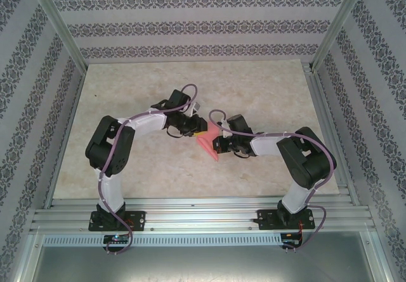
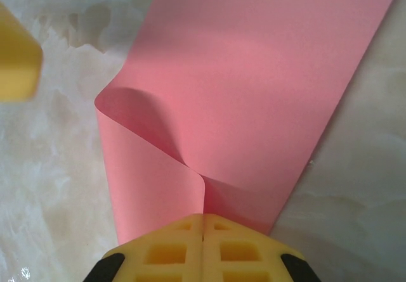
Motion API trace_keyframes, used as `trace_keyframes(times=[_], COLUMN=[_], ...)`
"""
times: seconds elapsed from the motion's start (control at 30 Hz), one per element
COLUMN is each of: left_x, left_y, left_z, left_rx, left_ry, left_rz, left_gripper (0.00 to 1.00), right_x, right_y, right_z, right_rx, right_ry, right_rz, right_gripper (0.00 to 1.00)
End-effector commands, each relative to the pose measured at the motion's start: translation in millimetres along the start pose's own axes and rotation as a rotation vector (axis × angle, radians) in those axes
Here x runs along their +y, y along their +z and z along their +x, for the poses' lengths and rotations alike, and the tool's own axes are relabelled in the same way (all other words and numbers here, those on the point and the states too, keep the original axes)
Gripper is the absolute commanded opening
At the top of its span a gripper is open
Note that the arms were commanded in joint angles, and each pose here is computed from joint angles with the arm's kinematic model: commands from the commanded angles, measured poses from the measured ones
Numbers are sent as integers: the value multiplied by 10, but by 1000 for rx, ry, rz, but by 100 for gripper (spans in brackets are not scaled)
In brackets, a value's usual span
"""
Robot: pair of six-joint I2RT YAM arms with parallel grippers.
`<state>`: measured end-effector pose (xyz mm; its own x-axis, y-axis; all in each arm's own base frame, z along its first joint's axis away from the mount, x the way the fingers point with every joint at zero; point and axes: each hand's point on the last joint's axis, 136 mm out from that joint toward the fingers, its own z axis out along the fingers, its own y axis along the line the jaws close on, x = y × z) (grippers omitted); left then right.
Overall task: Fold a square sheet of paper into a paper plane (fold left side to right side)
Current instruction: Third fold the triangle at the center of the table.
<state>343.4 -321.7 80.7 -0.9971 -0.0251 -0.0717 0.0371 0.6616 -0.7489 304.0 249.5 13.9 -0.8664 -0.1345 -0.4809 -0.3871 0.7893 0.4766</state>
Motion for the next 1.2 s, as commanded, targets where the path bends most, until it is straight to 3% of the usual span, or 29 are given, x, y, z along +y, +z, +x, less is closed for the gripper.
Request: trace_keyframes(times=[0.0, 0.4, 0.93, 1.07, 1.17], left_x=[-170, 163, 595, 695, 787], left_y=[127, 434, 487, 511, 524], left_z=[18, 222, 441, 491, 539], left_rx=[-1, 37, 56, 57, 61], left_ry=[15, -40, -77, -89, -105], left_rz=[62, -50, -167, -186, -202], left_gripper=[28, 27, 26, 26, 26], right_x=[-190, -188, -177, -96, 47], right_y=[96, 134, 144, 103, -35], right_z=[439, 462, 429, 311, 95], right_rx=[144, 154, 156, 129, 69], right_ry=[18, 17, 9, 14, 29], right_rz=[77, 77, 79, 51, 11], right_gripper=[0, 0, 0, 5, 16])
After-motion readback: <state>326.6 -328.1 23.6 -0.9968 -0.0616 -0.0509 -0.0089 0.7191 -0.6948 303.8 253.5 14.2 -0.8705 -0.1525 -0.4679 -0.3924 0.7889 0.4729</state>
